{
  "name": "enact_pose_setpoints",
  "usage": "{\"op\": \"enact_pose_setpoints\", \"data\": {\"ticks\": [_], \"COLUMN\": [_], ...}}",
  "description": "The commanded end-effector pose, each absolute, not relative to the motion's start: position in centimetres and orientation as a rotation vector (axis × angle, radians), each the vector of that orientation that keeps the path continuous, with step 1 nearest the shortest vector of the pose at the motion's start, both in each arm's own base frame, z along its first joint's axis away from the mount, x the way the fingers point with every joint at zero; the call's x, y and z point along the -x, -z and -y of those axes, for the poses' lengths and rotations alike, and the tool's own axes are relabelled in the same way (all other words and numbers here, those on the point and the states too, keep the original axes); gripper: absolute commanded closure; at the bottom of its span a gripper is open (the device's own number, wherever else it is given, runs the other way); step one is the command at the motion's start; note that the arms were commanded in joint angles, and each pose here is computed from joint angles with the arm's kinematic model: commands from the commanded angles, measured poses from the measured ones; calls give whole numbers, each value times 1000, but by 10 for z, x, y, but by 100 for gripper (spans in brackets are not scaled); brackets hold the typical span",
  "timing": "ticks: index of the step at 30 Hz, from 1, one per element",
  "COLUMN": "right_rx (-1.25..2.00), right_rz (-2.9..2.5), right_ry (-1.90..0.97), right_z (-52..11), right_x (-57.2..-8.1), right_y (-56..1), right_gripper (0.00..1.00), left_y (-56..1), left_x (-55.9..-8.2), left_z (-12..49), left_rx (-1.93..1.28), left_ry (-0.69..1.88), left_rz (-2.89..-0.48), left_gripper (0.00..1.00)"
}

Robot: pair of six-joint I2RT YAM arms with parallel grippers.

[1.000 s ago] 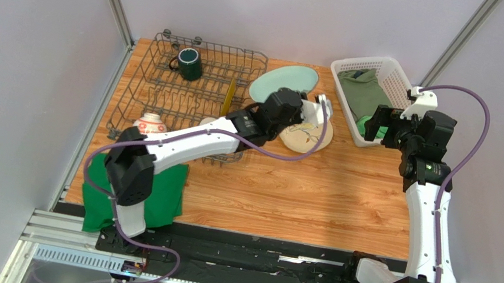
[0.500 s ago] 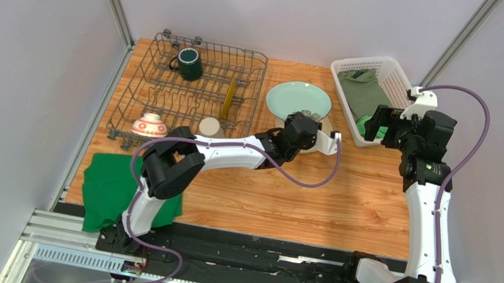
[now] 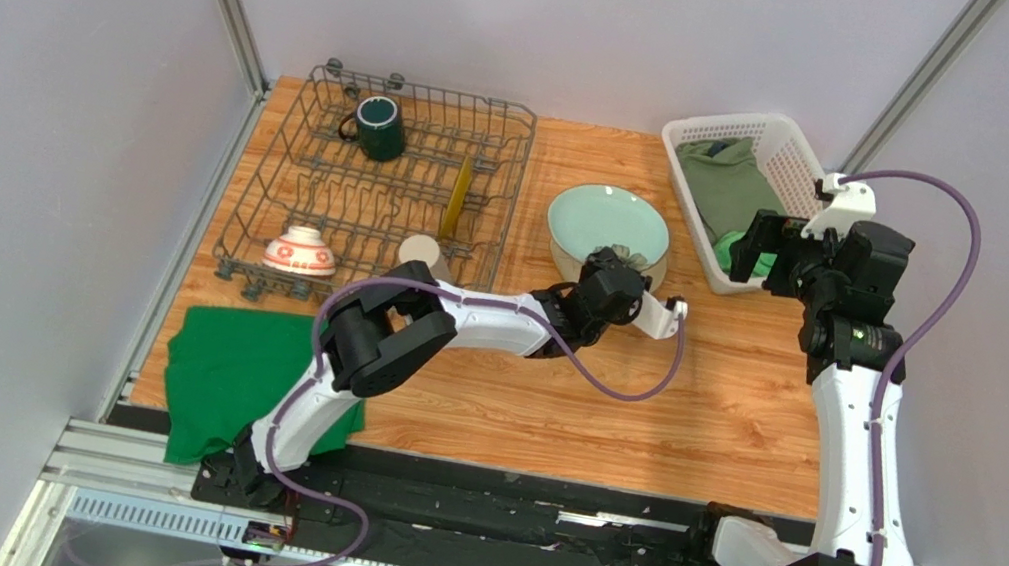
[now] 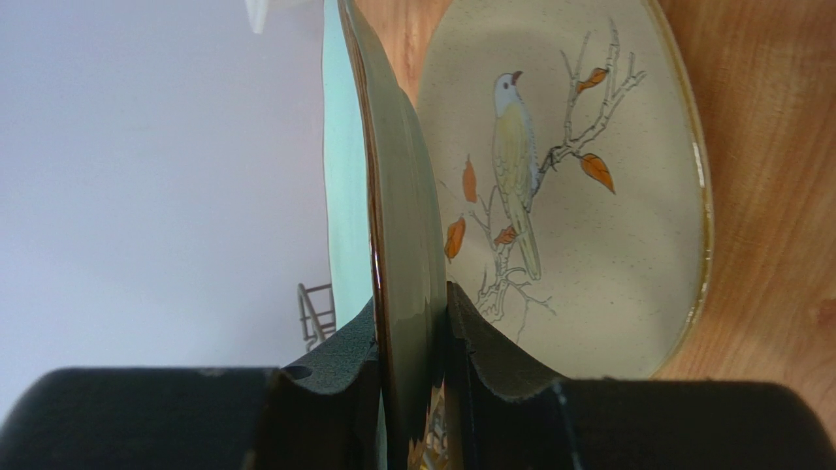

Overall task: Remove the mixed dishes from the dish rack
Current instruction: Place the plate at the center of the board.

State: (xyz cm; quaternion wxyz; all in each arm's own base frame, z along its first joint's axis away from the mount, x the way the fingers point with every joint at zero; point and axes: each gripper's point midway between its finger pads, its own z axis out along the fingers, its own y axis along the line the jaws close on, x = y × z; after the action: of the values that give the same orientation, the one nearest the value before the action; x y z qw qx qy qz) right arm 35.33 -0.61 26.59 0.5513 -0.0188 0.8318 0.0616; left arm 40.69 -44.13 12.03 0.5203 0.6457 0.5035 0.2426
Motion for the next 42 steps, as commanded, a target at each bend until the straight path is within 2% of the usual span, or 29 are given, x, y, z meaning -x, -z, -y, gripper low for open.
{"op": "enact_pose_setpoints", "data": {"ticks": [1,35,42], "right_rx": [48,39,37], "right_rz": [-1932,-1935,-1933], "right_ry": [-114,-128,-130], "right_z": [11,13,13], "right_x": [-357,-356,-356], "right_y": [-279,-277,-278], "right_gripper": [1,1,1], "left_y": [-192,-146,-135], "left_x": [-419,-413,-411], "left_z": [460,471,471], "left_rx": [-1342,-1445,-1472], "left_ry": [-593,-536,-526], "left_rz": [-1108,-1143,-1160], "left_gripper": [100,99,92]}}
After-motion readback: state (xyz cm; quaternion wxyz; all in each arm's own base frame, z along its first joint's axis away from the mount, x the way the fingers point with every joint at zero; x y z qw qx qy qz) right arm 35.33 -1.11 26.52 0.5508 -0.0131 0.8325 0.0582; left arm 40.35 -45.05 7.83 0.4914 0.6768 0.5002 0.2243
